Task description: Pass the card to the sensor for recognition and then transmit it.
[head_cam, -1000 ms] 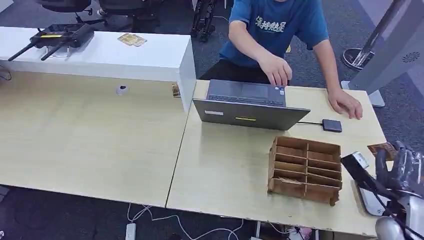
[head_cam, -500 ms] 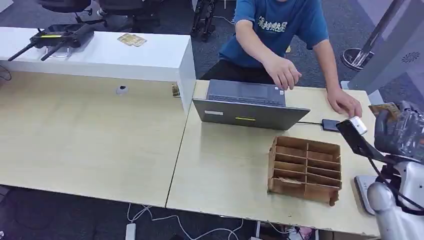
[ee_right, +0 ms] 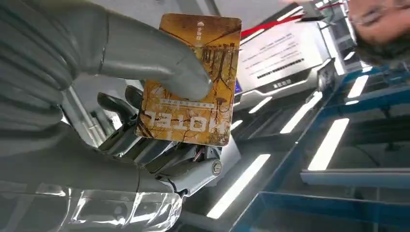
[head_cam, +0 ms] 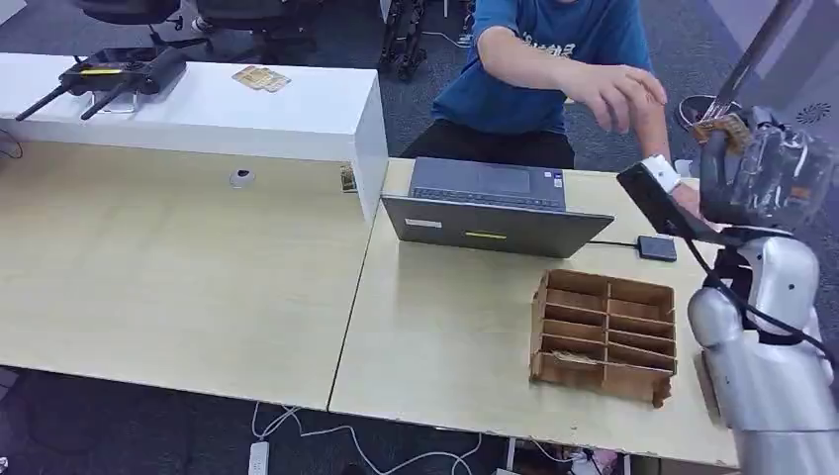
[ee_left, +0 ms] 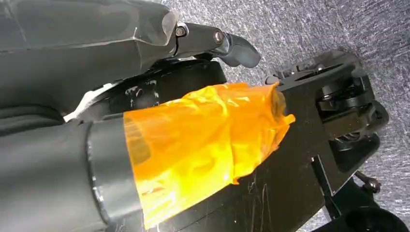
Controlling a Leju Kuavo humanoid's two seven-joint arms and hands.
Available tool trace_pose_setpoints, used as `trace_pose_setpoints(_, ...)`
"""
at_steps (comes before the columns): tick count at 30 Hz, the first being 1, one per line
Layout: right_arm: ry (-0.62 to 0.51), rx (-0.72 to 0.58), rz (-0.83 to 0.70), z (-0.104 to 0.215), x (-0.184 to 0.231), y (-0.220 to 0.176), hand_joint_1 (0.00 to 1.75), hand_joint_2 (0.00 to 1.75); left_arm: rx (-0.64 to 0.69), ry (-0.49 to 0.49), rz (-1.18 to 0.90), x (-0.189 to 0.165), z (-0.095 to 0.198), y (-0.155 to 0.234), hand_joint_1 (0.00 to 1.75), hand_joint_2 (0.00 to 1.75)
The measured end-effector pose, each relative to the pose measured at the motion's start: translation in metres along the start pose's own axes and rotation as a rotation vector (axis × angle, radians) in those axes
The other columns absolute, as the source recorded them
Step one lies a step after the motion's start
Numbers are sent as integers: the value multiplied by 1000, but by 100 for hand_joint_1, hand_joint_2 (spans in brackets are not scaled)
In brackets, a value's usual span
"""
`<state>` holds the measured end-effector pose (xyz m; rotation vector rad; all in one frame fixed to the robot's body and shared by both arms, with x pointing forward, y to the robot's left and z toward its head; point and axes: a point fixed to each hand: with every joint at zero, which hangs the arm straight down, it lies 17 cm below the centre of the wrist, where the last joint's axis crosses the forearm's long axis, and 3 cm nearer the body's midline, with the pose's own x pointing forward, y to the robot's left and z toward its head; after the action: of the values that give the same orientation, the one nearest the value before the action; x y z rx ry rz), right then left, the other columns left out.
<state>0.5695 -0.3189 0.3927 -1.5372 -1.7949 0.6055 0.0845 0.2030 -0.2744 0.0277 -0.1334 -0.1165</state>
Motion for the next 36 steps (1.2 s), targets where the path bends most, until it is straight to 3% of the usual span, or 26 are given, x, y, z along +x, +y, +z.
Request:
trace_pose_setpoints(8, -38, 6, 17, -17, 34, 2, 175, 175, -6, 5, -14, 0, 0, -1, 0, 0)
trace_pose_setpoints(13, -88, 2, 110, -32, 70, 3, 175, 175, -11, 9, -39, 2, 0, -2, 0, 0)
trace_pose_setpoints(14, -93, 4, 120, -35, 76, 4, 175, 175, -11, 9, -48, 2, 1, -2, 0, 175)
trace_pose_setpoints(28, -89, 52, 120, -51, 100, 20, 175, 175, -12, 10, -74, 4, 1, -2, 0, 175)
trace_pose_setpoints(29, -86, 57, 118, -52, 100, 21, 175, 175, -12, 11, -74, 4, 1, -2, 0, 0)
trace_pose_setpoints(36, -71, 90, 111, -53, 98, 32, 175, 175, -12, 20, -72, 4, 1, -2, 0, 0)
